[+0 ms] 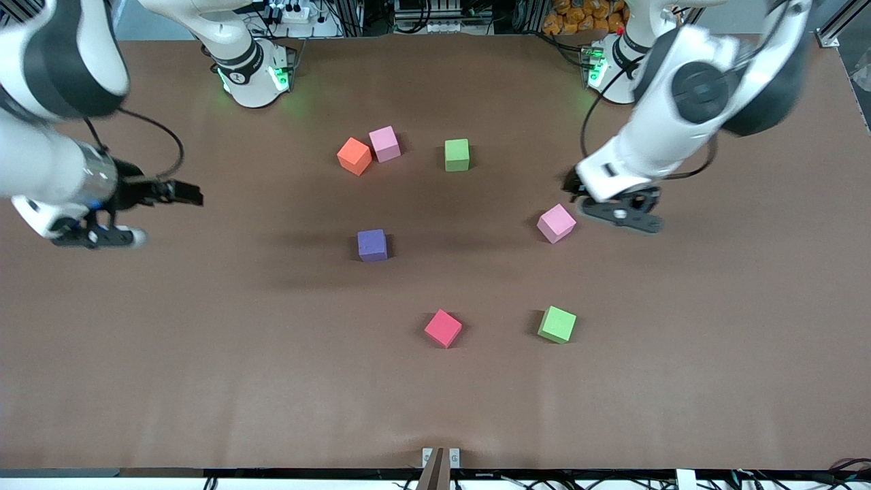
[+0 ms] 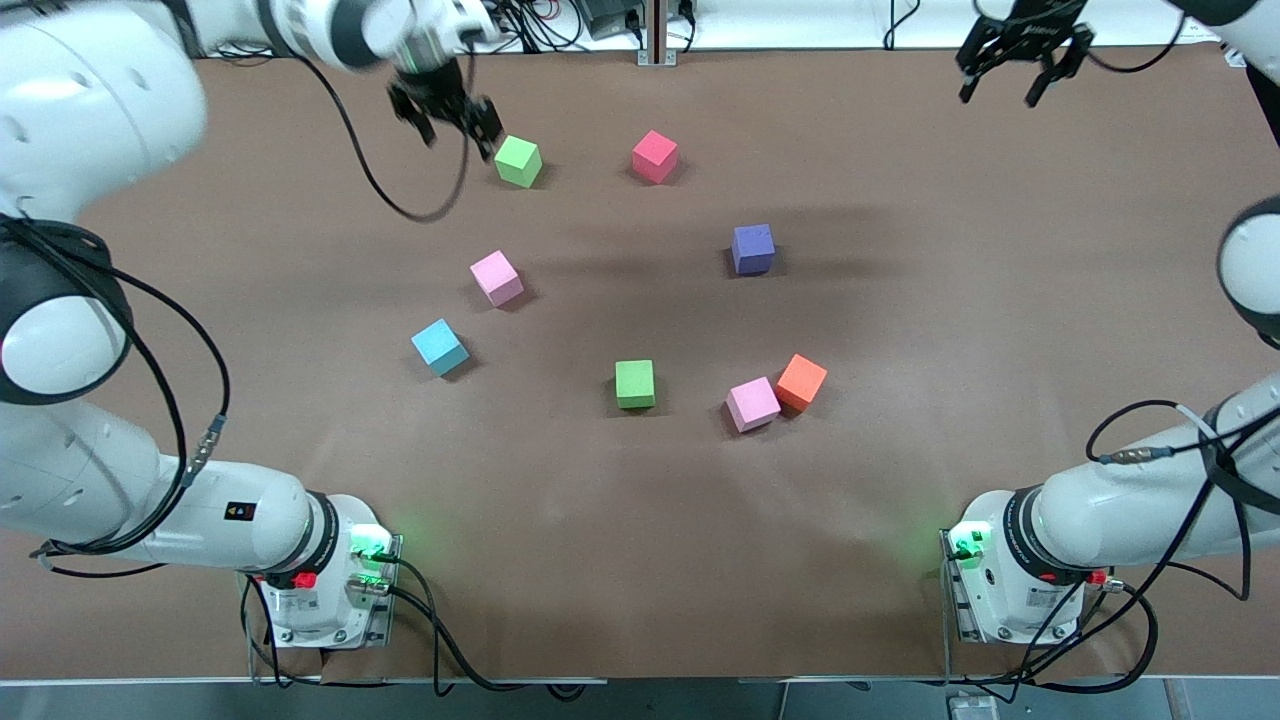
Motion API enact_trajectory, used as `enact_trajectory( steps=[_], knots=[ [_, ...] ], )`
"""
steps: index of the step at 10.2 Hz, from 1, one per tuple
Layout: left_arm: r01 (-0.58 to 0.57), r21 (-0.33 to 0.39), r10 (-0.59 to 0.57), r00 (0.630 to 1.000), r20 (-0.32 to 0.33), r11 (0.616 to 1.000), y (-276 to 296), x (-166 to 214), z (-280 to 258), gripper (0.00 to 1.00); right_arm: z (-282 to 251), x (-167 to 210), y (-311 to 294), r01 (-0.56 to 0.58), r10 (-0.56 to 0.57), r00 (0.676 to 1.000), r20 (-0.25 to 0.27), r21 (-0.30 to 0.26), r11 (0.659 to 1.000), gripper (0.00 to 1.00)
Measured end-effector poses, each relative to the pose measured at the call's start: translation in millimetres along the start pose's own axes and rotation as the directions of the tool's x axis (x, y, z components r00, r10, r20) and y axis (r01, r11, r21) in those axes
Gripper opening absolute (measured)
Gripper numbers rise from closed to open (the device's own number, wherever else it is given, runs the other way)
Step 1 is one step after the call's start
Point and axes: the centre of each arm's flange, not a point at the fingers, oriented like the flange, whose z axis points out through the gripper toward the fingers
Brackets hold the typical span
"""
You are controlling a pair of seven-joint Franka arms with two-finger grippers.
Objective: Arrange blocks into number 1
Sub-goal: 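Move the left gripper to the pink block beside the cyan block, then grasp the pink block with the left gripper and lift it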
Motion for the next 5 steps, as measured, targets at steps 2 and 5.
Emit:
enact_trajectory(
  steps=[2,5],
  knots=[
    [-0.05,-0.003,0.05,0.999,-0.007,0.999,25.0,-19.5,56.8,1.0,59.0,34.6,4.6,-0.016,0.017,0.996,0.083,-0.01,1.0,1.0],
    [-0.083,0.003,0.083,0.996,-0.021,0.997,23.9,-31.3,96.4,1.0,153.1,81.8,58.2,-0.086,0.085,0.977,0.197,-0.004,0.996,1.0]
  ],
)
